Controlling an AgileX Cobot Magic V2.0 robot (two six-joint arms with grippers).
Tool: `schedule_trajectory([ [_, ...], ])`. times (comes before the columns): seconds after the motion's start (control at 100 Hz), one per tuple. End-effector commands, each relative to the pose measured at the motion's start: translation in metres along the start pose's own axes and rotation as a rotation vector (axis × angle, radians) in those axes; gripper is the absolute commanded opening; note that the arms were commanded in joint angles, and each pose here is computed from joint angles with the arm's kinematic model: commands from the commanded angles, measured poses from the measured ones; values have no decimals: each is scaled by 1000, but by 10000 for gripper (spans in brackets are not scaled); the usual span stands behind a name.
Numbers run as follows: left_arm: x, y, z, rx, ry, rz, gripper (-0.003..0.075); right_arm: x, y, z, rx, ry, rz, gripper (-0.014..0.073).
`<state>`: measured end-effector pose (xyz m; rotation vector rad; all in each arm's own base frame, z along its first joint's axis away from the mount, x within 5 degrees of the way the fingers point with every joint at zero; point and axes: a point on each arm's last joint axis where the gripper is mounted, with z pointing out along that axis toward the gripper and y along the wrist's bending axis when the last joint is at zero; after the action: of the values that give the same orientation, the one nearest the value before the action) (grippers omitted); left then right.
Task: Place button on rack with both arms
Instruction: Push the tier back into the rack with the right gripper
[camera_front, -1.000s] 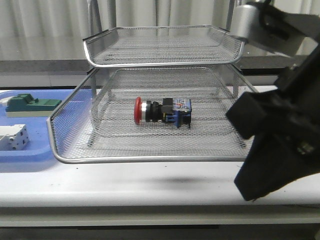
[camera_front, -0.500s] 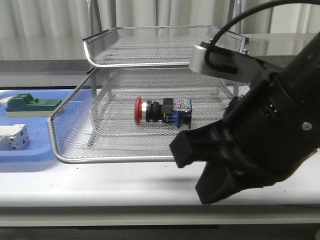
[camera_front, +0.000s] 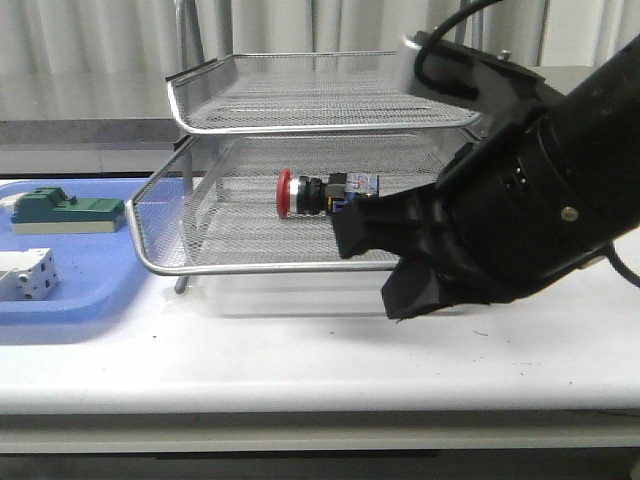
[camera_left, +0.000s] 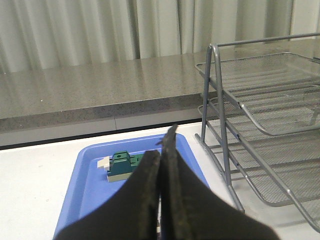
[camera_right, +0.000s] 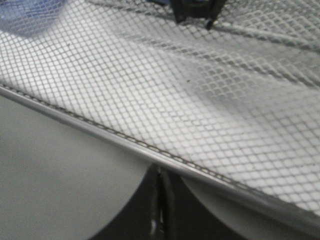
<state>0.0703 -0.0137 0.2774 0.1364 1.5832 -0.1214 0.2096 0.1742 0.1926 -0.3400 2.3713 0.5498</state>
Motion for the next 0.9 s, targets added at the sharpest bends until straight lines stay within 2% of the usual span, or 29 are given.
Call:
schedule_trajectory([
  [0.0,-14,4,-1,-36,-79,-23,-20,-30,-7,-5,26,-161,34,-59],
  [0.18,-14,4,-1,-36,-79,-23,-20,-48,-26,6,83,-181,52,-59],
  [0.45,-14,4,-1,-36,-79,-23,-20,-77,-34,9,105,-245,32,-59],
  [0.71,-14,4,-1,-36,-79,-23,-20,-74,-32,8,94,-210,27,-59],
  [0.89,-14,4,-1,-36,-79,-23,-20,-76,-25,-8,64,-209,22,-59],
])
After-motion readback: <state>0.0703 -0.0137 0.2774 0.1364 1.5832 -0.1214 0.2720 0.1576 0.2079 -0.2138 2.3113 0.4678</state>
